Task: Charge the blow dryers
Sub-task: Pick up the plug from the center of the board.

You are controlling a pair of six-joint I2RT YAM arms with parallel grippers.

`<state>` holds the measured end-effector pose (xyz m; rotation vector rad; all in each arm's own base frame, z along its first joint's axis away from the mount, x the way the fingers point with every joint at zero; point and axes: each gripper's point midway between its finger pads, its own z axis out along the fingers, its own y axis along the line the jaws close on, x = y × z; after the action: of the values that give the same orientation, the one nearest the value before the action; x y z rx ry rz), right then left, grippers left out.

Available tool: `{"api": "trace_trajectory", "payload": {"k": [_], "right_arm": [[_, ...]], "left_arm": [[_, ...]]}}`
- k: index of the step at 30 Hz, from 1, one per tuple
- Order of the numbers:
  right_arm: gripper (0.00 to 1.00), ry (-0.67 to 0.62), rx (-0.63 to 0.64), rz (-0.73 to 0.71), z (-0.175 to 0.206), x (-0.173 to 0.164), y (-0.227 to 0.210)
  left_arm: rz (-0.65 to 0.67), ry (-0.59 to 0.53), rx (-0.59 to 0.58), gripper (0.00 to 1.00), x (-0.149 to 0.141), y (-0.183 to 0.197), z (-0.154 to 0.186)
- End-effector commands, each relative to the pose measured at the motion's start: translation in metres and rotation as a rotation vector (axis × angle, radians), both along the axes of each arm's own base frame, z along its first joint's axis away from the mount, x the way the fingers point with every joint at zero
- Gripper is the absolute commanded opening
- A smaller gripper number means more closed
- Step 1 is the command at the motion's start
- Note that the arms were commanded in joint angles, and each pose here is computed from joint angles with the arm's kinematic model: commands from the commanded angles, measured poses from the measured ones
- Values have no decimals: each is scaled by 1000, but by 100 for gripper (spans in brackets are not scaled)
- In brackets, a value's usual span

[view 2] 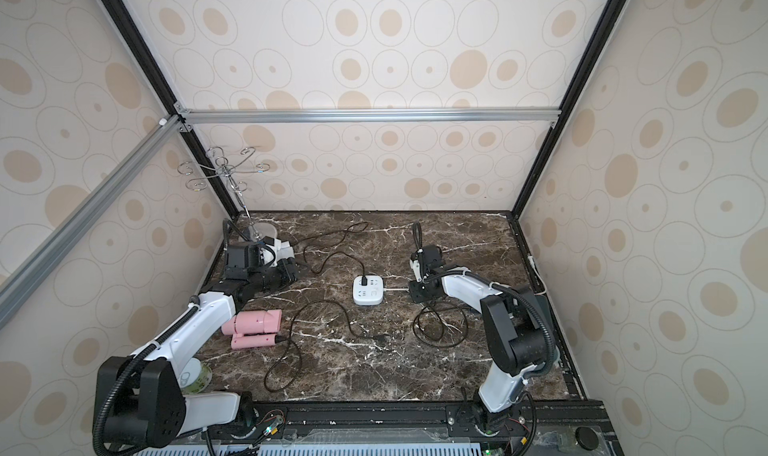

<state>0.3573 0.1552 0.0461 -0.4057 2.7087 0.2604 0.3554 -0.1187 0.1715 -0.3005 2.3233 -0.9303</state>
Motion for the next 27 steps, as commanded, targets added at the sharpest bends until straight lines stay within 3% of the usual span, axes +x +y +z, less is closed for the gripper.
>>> {"api": "trace_trajectory", "payload": {"k": [1, 7, 16, 27], "right_arm": [[38, 8, -10, 30, 3, 9, 0], [31, 84, 61, 54, -4, 2, 13], [38, 110, 21, 33, -13, -11, 2], [35, 170, 3, 43, -24, -11, 3]], "left_arm": [[-23, -31, -5, 54, 2, -5, 9], [-16, -27, -4, 54, -1, -3, 8], [-18, -31, -4, 54, -5, -3, 11], [-12, -33, -1, 54, -9, -2, 12]]}}
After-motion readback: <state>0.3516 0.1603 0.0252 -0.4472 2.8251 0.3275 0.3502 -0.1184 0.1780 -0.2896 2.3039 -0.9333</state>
